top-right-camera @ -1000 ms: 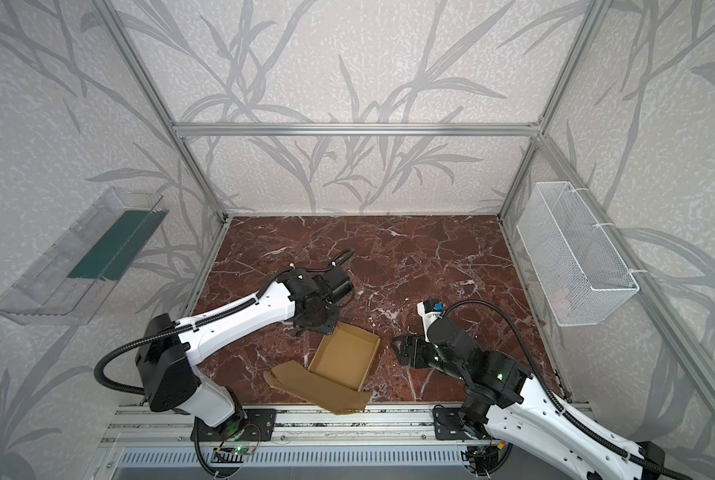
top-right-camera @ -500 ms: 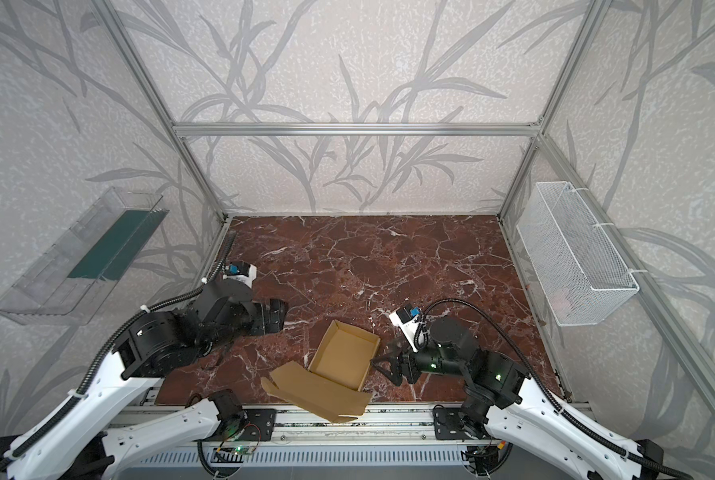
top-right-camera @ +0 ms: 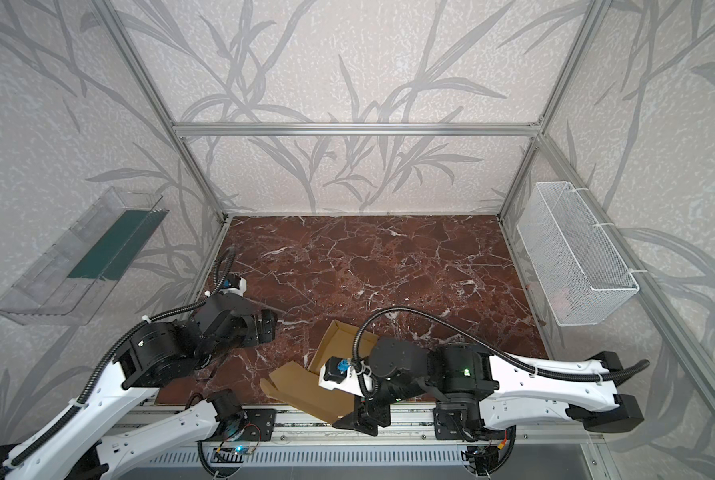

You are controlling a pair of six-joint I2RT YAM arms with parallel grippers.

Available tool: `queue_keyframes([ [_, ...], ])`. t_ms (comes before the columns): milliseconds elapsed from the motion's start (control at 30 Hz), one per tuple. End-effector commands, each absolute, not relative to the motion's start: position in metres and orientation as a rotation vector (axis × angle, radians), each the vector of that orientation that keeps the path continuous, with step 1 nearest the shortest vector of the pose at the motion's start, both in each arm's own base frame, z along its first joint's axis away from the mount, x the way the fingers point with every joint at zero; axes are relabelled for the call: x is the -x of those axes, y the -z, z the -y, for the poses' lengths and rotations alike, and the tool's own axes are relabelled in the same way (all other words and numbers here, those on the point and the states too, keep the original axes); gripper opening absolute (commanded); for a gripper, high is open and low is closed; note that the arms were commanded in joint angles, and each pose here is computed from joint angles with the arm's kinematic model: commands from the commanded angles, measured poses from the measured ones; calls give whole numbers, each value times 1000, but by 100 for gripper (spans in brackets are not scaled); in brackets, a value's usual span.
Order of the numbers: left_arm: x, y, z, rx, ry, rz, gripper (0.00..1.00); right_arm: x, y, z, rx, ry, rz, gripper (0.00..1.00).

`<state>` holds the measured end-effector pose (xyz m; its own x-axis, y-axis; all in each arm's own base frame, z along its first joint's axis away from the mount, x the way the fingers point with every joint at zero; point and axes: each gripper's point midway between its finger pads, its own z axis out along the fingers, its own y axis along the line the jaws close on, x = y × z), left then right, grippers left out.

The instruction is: Fold the paper box

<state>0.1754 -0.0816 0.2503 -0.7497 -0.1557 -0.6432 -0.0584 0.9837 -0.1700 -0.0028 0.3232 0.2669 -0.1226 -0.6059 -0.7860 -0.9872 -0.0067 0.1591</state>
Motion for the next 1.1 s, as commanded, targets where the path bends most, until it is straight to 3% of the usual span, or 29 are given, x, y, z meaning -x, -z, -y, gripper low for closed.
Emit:
queue_keyframes([
  [0,-168,-242,64,171,88,-2431,99,-2,-255,-322,1731,-801,-1759,74],
  [333,-164,-233,59,170,79,-2439,99,21,-253,-347,1845,-738,-1723,60],
  [567,-161,-232,56,170,78,-2437,99,29,-241,-354,1914,-642,-1758,43],
  [1067,-160,-229,55,165,72,-2448,99,12,-226,-357,1883,-455,-1855,18],
])
